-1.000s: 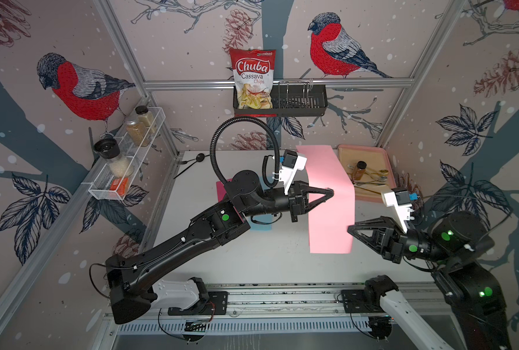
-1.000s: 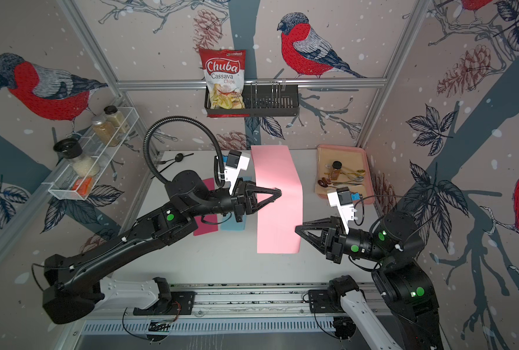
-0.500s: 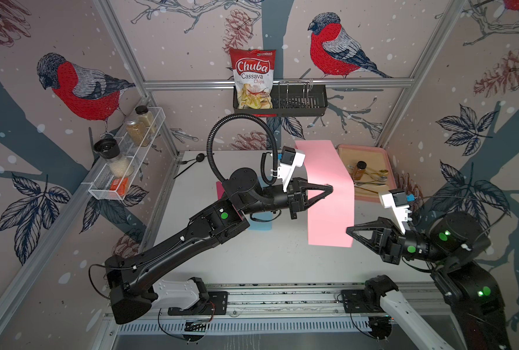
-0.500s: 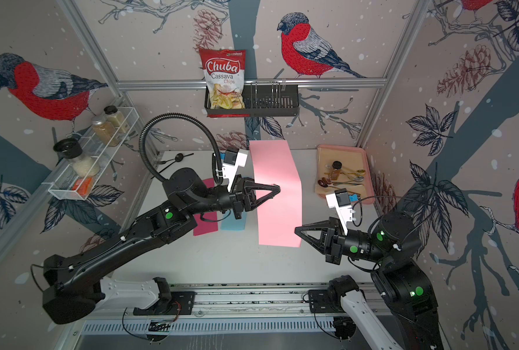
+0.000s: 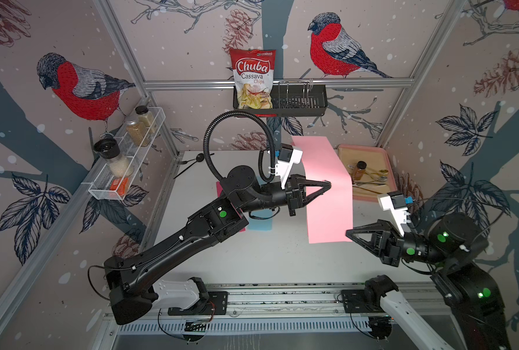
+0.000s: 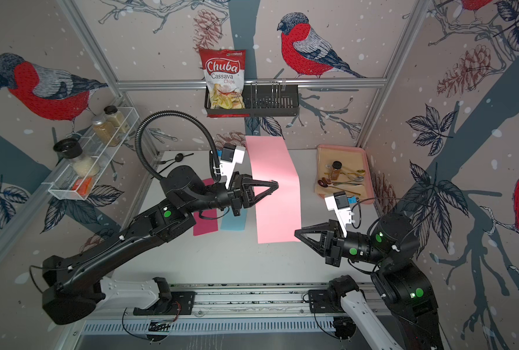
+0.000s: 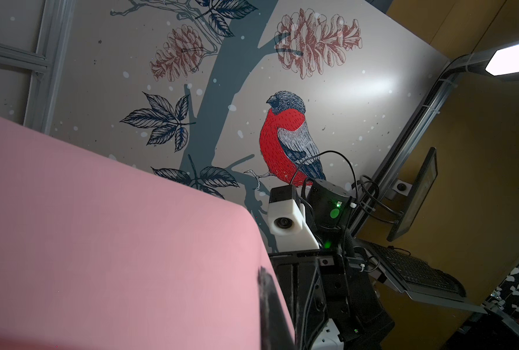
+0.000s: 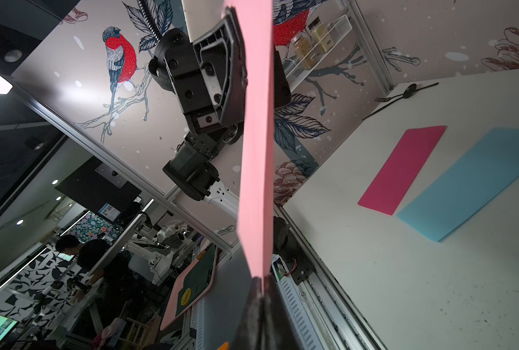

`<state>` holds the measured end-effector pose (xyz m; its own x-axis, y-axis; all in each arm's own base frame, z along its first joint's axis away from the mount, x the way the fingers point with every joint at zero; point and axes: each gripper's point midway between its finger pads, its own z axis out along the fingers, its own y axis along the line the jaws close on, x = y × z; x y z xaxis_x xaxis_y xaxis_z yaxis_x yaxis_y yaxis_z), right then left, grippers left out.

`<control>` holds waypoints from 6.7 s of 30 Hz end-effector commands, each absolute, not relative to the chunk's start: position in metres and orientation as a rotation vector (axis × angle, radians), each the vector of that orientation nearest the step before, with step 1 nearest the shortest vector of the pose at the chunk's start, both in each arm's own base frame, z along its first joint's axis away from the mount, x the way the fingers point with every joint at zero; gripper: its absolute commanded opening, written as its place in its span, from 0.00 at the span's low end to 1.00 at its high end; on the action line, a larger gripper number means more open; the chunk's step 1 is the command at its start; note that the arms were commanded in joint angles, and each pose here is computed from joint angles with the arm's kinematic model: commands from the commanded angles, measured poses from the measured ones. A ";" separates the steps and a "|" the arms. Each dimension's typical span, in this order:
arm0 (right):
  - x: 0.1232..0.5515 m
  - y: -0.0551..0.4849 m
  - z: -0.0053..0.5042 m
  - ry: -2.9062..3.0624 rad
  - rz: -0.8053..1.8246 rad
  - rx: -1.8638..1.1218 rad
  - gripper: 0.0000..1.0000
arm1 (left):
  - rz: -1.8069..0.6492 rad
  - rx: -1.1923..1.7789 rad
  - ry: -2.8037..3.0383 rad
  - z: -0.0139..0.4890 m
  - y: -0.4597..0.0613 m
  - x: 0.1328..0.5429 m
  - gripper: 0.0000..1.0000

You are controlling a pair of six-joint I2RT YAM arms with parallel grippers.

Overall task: Fold the rectangular paper in half along the long edge
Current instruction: Fold the paper, then place the paper at the center of the board, then reset both arms

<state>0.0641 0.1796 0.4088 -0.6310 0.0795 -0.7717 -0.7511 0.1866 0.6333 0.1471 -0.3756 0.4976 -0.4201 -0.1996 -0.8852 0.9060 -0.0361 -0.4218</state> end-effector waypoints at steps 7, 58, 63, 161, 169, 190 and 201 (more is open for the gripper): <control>0.062 0.179 0.408 1.768 1.508 -0.644 0.03 | -1.594 0.813 1.313 0.508 -0.371 0.149 0.00; 0.268 0.131 0.253 2.128 0.610 0.066 0.58 | -1.745 0.385 2.042 0.109 -0.394 0.354 0.00; 0.267 0.134 0.246 2.153 0.612 0.035 0.59 | -1.700 0.362 2.124 0.074 -0.394 0.363 0.00; 0.366 -0.023 0.133 1.633 -0.095 0.188 1.00 | 0.021 -0.050 1.669 0.129 0.011 0.376 0.99; 0.366 -0.023 0.134 1.632 -0.095 0.188 1.00 | 0.021 -0.049 1.668 0.129 0.011 0.376 0.98; 0.366 -0.023 0.134 1.632 -0.095 0.188 1.00 | 0.027 -0.048 1.681 0.128 0.011 0.379 0.99; 0.366 -0.023 0.134 1.632 -0.095 0.189 1.00 | 0.040 -0.047 1.688 0.126 0.011 0.381 0.98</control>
<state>0.3648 -0.0226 0.1308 -0.0692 0.0732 -0.9949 0.1801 0.9818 0.0597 0.3789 0.0104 0.1206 -0.1379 -0.0273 -0.9901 -0.0467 0.9987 -0.0210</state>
